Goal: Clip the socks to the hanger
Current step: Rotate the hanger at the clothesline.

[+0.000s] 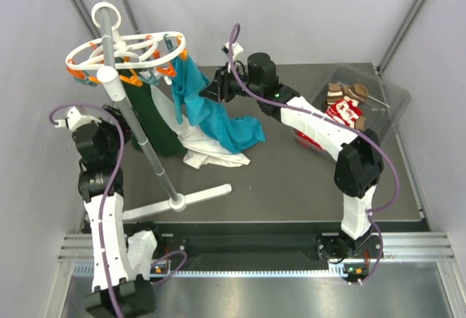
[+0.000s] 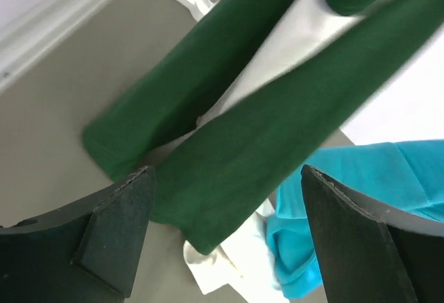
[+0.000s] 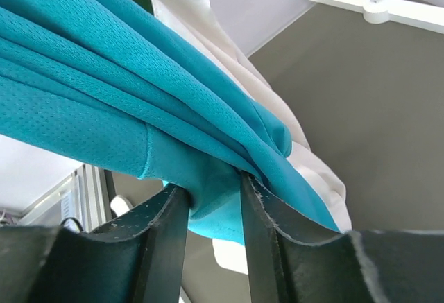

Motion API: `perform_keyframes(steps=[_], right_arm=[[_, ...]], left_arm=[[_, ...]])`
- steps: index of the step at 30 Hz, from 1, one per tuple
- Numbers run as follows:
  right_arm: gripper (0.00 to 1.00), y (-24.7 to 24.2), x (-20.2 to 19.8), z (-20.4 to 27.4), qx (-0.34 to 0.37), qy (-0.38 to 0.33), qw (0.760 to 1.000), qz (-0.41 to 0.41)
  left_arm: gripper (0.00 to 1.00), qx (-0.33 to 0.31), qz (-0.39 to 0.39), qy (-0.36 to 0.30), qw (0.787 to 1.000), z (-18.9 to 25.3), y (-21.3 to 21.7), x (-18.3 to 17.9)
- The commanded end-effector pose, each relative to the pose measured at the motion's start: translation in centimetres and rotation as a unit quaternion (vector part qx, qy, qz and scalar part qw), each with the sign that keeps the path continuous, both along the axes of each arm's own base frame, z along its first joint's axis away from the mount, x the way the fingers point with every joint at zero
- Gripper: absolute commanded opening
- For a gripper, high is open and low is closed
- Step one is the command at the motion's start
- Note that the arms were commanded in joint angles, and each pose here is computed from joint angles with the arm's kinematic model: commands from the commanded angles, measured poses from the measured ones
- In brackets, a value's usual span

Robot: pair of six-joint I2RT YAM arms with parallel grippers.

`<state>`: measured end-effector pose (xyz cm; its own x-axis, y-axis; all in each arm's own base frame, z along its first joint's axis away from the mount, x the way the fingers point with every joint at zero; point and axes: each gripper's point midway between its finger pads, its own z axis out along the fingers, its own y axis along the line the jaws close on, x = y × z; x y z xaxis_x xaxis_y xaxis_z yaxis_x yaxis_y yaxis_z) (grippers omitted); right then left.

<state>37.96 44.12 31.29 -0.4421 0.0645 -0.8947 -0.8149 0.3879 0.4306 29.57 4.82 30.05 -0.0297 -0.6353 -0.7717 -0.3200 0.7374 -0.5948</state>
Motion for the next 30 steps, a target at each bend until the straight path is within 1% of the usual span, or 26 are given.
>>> perform_keyframes(steps=[1,2,3,4,5,6,7,9,10,12,13,15,16,17,19,20,22,24,26,27,30], right_arm=[[0.36,-0.8,0.5,2.1,0.006,-0.031,0.999,0.009],[0.37,-0.9,0.6,2.0,0.005,-0.031,0.999,0.01],[0.39,-1.0,0.6,2.0,0.004,-0.03,0.999,0.011],[0.41,-1.2,0.7,2.0,0.003,-0.03,0.999,0.011],[0.42,-1.3,0.7,1.9,0.003,-0.029,1.0,0.013],[0.43,-1.3,0.5,1.9,0.003,-0.027,0.999,0.019],[0.43,-1.4,0.5,2.0,0.004,-0.028,0.999,0.02],[0.47,-1.7,0.2,1.8,-0.002,-0.017,1.0,0.026],[0.52,-2.0,0.1,1.7,-0.006,-0.013,1.0,0.026],[0.63,-2.3,-0.4,2.1,-0.009,-0.015,0.999,0.034],[0.7,-2.6,-0.9,1.9,-0.017,-0.016,0.999,0.041],[0.75,-3.2,-1.6,2.8,-0.022,-0.024,0.998,0.045],[0.79,-3.5,-2.1,2.8,-0.027,-0.02,0.998,0.046],[0.81,-4.0,-2.8,3.6,-0.026,-0.026,0.998,0.046],[0.85,-4.6,-3.7,4.1,-0.029,-0.031,0.998,0.049],[0.85,-5.3,-4.4,4.8,-0.027,-0.036,0.998,0.048],[0.88,-6.0,-5.3,4.9,-0.031,-0.037,0.998,0.05],[0.88,-6.8,-6.6,6.6,-0.023,-0.054,0.997,0.052],[0.87,-7.7,-7.8,8.5,-0.014,-0.072,0.996,0.053],[0.86,-7.9,-8.4,9.2,-0.01,-0.078,0.995,0.057],[0.84,-8.4,-10.5,12.2,0.014,-0.1,0.993,0.068]], left_arm=[[0.89,-0.051,-0.128,-0.09,0.986,2.9,-3.1,1.2],[0.89,-0.065,-0.157,-0.09,0.981,2.0,-3.6,1.3],[0.88,-0.068,-0.184,-0.123,0.973,3.4,-4.4,1.7],[0.86,-0.09,-0.202,-0.124,0.967,2.3,-4.8,2.1],[0.86,-0.104,-0.224,-0.14,0.959,2.5,-5.4,2.0],[0.85,-0.139,-0.267,-0.158,0.941,3.2,-6.9,1.4],[0.84,-0.116,-0.289,-0.206,0.928,5.0,-7.1,1.1],[0.84,-0.136,-0.316,-0.22,0.913,4.4,-7.9,0.4],[0.84,-0.12,-0.329,-0.242,0.905,4.9,-8.3,-0.1],[0.84,-0.119,-0.353,-0.255,0.892,5.4,-9.1,-0.9],[0.85,-0.102,-0.364,-0.275,0.884,6.2,-9.5,-1.6],[0.85,-0.104,-0.377,-0.288,0.874,6.9,-10.0,-2.2],[0.85,-0.102,-0.385,-0.293,0.87,7.1,-10.3,-2.5],[0.84,-0.088,-0.395,-0.308,0.861,7.8,-10.7,-3.1],[0.84,-0.09,-0.402,-0.317,0.854,8.2,-11.1,-3.7],[0.84,-0.077,-0.41,-0.331,0.847,8.6,-11.4,-4.3],[0.84,-0.079,-0.416,-0.342,0.839,8.7,-11.8,-5.1],[0.82,-0.075,-0.428,-0.356,0.827,9.1,-12.2,-6.0],[0.81,-0.075,-0.433,-0.364,0.821,9.1,-12.4,-6.4],[0.81,-0.069,-0.439,-0.373,0.814,9.4,-12.6,-6.9],[0.79,-0.056,-0.445,-0.385,0.806,9.8,-13.0,-7.6]])
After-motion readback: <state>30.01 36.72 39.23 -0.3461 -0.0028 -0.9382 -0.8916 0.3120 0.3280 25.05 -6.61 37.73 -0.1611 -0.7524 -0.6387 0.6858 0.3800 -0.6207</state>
